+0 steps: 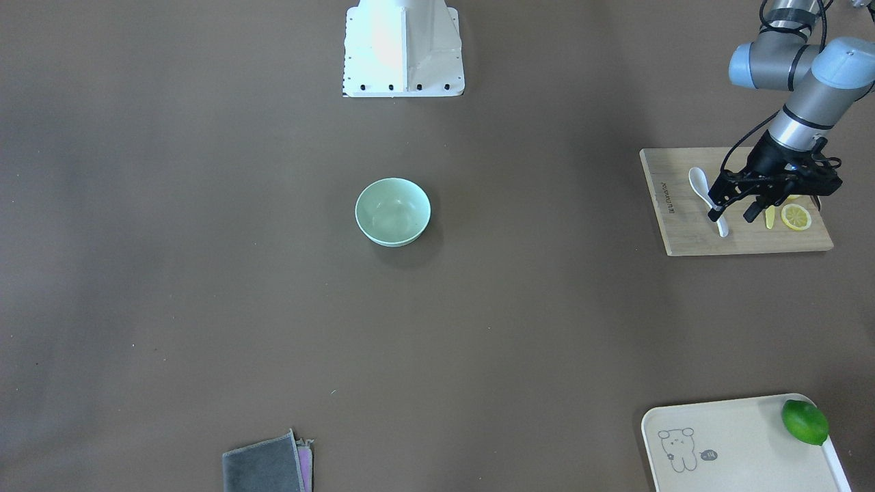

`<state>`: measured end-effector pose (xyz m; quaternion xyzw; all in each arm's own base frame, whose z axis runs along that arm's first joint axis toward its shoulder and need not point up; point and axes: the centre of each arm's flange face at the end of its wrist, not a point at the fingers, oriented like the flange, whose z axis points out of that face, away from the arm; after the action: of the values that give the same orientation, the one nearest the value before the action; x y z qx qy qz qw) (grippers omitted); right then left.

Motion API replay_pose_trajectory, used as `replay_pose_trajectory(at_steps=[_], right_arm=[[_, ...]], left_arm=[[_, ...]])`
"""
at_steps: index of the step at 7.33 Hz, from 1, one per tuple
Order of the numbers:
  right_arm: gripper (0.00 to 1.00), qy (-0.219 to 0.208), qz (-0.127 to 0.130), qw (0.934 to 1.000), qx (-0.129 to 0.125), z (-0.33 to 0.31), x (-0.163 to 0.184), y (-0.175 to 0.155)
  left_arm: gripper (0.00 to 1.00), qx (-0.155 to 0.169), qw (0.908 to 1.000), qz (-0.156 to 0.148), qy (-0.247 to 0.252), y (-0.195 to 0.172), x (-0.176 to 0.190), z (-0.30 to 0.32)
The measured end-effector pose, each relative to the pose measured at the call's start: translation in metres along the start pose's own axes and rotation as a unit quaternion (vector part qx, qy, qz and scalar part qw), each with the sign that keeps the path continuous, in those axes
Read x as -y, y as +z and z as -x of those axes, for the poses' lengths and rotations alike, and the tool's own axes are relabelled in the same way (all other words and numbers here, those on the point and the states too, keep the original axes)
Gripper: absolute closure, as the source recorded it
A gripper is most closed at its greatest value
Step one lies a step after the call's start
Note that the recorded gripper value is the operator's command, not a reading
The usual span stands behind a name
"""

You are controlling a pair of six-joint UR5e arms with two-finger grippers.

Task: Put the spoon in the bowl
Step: 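Reach the left gripper to the white spoon on the cutting board and grasp it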

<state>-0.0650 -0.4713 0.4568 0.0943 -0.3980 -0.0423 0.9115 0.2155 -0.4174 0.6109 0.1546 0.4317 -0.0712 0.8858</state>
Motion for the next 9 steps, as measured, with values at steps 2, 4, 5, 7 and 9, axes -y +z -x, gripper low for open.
replay_pose_trajectory(at_steps=[2,4,5,7,9], right_arm=[[0.0,0.001,-0.001,1.0,0.0,-0.002,-0.001,-0.001],[0.0,0.003,-0.001,1.0,-0.001,-0.003,-0.002,-0.001],[0.0,0.003,-0.001,1.0,-0.001,-0.004,-0.002,-0.002],[0.0,0.005,-0.002,1.0,-0.001,-0.005,-0.002,-0.002],[0.0,0.007,-0.003,1.0,-0.002,-0.007,-0.002,-0.004]], left_arm=[[0.31,-0.001,1.0,0.001,0.002,0.004,-0.002,-0.002],[0.41,-0.001,1.0,0.003,0.005,0.007,-0.004,-0.004],[0.49,-0.001,1.0,0.003,0.007,0.008,-0.006,-0.005],[0.9,-0.003,0.9999,0.004,0.012,0.01,-0.011,-0.007],[1.0,-0.005,0.9999,0.004,0.014,0.01,-0.012,-0.008]])
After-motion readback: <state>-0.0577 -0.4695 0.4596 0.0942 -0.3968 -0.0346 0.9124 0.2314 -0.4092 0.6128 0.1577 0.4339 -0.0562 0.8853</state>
